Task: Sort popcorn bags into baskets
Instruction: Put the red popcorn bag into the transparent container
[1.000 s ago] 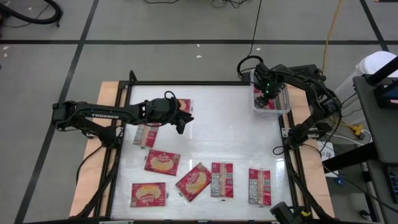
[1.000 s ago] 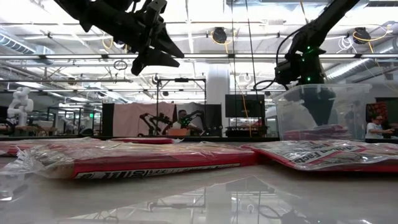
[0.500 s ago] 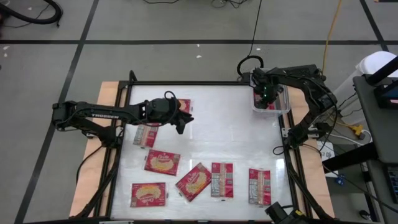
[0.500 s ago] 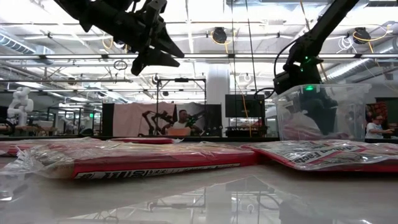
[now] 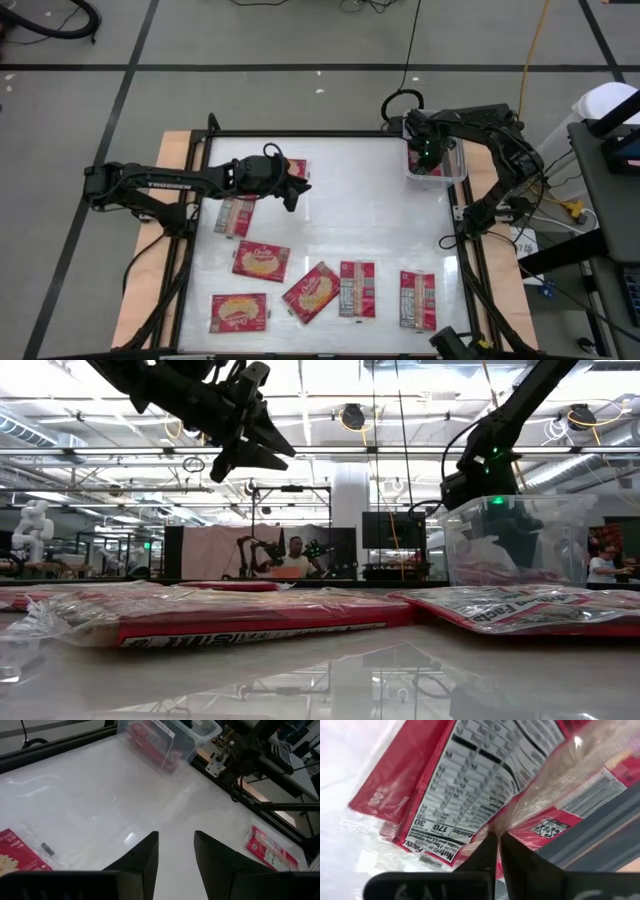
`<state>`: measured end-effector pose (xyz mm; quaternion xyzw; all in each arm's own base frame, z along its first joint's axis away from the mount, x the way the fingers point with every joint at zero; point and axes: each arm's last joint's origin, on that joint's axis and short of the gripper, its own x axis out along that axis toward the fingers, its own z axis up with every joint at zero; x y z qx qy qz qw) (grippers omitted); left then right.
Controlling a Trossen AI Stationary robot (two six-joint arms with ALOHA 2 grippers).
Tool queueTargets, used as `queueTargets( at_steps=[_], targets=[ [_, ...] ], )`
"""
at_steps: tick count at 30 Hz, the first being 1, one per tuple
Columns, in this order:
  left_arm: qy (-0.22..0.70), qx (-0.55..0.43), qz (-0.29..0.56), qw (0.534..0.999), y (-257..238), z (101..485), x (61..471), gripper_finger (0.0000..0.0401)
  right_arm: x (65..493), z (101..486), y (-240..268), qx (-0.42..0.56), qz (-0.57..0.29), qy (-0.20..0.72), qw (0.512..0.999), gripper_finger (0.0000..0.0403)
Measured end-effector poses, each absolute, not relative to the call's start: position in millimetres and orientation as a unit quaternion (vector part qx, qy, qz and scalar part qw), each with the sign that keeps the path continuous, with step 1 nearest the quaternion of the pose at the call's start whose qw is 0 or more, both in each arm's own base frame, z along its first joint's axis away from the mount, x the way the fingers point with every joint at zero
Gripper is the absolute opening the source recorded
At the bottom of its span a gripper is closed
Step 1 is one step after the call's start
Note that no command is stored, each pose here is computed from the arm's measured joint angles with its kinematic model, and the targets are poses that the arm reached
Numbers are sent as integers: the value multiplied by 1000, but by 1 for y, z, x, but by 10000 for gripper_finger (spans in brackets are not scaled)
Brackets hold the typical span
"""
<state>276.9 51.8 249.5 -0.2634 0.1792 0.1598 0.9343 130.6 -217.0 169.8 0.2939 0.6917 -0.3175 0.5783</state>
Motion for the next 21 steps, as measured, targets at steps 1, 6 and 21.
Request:
queueTargets(
  at_steps=[1, 6, 21],
  targets=[
    [178, -265, 160, 934, 52, 250, 277, 127, 130, 175, -215, 295, -321, 684, 585, 3],
    [164, -259, 155, 939, 52, 252, 278, 127, 124, 205, -203, 296, -362, 635, 615, 0],
    [158, -239, 156, 945, 55, 254, 278, 127, 111, 259, -171, 298, -428, 521, 675, 0]
  ],
)
